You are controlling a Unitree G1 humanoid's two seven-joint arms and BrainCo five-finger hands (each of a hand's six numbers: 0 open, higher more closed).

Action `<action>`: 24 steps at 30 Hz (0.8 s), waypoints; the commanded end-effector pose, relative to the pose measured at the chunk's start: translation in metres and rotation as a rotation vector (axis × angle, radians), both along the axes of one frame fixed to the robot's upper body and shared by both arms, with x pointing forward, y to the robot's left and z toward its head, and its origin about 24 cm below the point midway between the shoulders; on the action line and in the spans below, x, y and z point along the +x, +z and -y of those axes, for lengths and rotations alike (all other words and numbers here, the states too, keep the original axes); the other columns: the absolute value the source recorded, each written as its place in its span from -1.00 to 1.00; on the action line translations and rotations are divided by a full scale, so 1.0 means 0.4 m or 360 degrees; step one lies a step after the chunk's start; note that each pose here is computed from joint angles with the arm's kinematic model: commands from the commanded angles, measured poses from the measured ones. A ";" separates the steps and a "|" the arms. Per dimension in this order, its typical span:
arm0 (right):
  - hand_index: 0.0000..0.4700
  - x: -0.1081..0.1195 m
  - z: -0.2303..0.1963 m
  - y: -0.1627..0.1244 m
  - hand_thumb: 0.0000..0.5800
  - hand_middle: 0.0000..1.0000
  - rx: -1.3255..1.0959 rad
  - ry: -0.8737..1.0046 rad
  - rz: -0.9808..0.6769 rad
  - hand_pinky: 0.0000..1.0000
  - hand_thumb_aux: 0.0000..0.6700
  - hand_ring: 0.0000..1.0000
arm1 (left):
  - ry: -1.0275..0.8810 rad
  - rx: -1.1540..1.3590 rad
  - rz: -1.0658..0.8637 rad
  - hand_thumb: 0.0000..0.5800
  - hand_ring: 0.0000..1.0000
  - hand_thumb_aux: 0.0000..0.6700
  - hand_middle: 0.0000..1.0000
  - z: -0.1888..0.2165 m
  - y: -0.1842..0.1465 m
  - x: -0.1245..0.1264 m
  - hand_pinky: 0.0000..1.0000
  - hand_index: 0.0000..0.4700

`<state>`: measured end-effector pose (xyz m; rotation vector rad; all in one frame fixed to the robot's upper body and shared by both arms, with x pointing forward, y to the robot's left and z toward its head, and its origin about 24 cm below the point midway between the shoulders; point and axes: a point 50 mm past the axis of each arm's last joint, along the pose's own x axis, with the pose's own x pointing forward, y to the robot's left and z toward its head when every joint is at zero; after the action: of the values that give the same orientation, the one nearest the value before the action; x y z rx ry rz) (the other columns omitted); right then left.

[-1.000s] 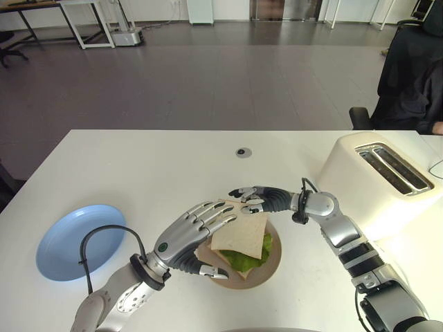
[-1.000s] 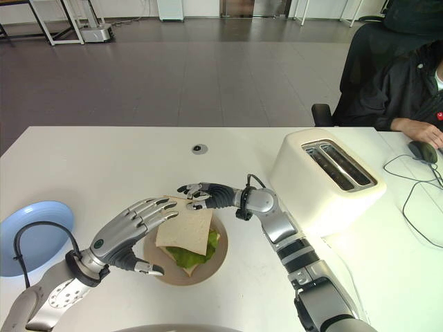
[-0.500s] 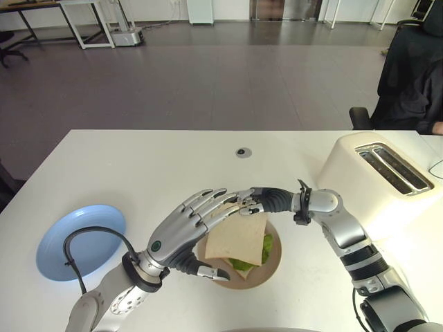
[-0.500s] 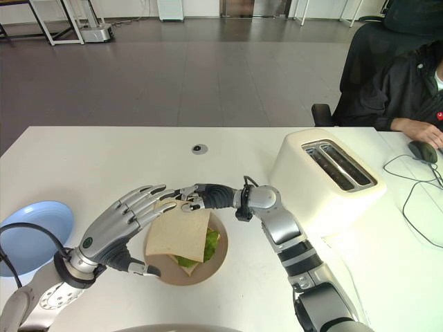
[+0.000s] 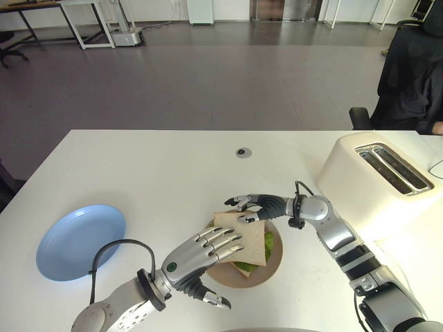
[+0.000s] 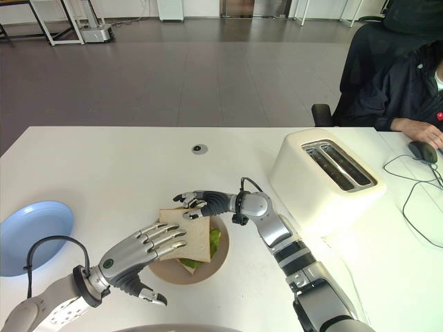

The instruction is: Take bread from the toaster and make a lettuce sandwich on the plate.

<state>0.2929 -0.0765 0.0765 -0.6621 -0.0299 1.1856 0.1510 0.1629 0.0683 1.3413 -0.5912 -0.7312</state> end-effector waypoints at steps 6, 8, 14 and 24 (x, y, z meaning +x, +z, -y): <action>-1.00 0.018 0.018 0.002 -1.00 -1.00 -0.0050 -0.0106 0.0084 -1.00 -1.00 -1.00 | -0.0016 0.0374 -0.0209 -1.00 -1.00 -1.00 -1.00 -0.005 -0.113 0.015 -1.00 -1.00; -1.00 0.055 0.052 0.052 -1.00 -1.00 0.0030 -0.0285 0.0244 -1.00 -1.00 -1.00 | -0.0029 0.0423 -0.0204 -1.00 -1.00 -1.00 -1.00 -0.006 -0.118 0.020 -1.00 -1.00; -1.00 0.036 0.266 0.231 -1.00 -1.00 0.0181 -0.0541 0.0783 -1.00 -1.00 -1.00 | -0.0035 0.0359 -0.0082 -1.00 -1.00 -1.00 -1.00 0.026 -0.095 0.070 -1.00 -1.00; 1.00 -0.293 0.301 0.081 1.00 1.00 -0.0532 0.0406 0.0263 1.00 1.00 1.00 | 0.0182 -0.0405 0.0223 1.00 1.00 1.00 1.00 -0.119 0.160 0.041 1.00 1.00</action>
<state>0.1878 -0.2026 0.1198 -1.0794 -0.1102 1.3099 0.1825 0.1908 0.1400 1.1818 -0.8181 -0.3537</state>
